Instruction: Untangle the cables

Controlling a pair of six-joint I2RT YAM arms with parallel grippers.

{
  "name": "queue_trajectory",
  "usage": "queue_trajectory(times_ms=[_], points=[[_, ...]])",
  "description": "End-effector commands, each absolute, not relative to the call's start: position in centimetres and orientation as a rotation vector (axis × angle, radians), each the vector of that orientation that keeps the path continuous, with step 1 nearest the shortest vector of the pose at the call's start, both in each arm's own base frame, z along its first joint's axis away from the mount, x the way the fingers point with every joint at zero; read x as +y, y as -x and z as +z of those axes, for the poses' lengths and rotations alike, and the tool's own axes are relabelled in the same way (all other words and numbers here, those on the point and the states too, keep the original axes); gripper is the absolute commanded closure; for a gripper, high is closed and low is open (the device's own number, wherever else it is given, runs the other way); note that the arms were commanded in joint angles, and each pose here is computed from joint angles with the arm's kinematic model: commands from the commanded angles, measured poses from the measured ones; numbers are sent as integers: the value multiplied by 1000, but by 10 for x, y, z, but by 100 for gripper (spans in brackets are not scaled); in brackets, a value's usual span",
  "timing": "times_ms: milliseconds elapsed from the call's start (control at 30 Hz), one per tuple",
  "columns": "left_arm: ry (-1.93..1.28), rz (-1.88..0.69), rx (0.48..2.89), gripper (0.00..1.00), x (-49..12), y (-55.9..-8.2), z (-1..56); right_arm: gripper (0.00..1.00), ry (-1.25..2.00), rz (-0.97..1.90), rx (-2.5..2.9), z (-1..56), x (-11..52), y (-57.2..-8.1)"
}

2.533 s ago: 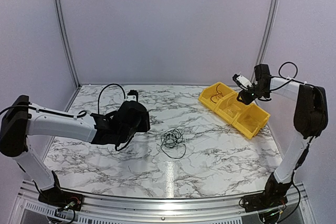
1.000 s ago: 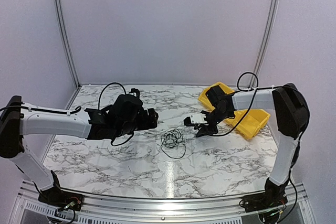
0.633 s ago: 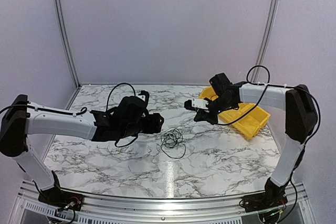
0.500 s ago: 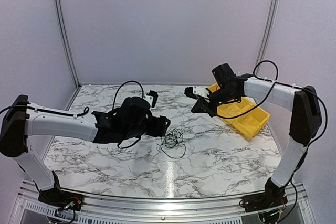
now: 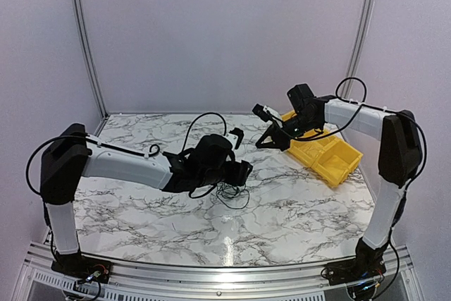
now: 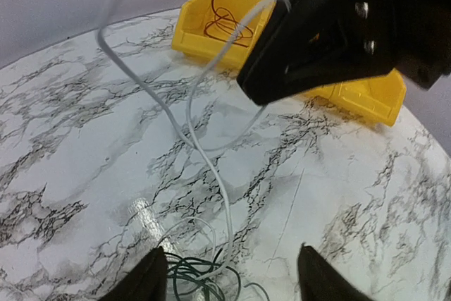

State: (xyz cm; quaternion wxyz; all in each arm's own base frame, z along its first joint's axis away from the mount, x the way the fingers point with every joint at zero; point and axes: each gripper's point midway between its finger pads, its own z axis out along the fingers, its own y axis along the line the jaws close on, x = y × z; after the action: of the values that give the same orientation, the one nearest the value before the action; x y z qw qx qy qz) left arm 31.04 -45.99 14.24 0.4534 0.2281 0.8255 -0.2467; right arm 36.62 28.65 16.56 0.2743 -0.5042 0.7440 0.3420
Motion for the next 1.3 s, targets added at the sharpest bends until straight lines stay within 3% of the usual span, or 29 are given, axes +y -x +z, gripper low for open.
queue_trajectory(times_ms=[0,133,267,433,900,1167,1267], points=[[-522,-600,2011,45,-469,-335,140,100,1305,1013,1940,206,289,-365],[-492,-601,2017,52,-470,-348,124,100,1353,1085,1875,238,286,-341],[-472,-568,2057,68,-465,-355,100,100,1398,1172,1809,273,282,-306],[-498,-552,2122,72,-461,-349,65,100,1377,1140,1689,323,283,-297],[-546,-508,2236,81,-433,-324,18,100,1150,1090,1192,546,256,-298],[-534,-498,2266,82,-422,-317,10,100,1046,1089,1120,590,221,-318],[-532,-508,2249,80,-423,-318,20,100,994,982,1170,580,210,-341]])
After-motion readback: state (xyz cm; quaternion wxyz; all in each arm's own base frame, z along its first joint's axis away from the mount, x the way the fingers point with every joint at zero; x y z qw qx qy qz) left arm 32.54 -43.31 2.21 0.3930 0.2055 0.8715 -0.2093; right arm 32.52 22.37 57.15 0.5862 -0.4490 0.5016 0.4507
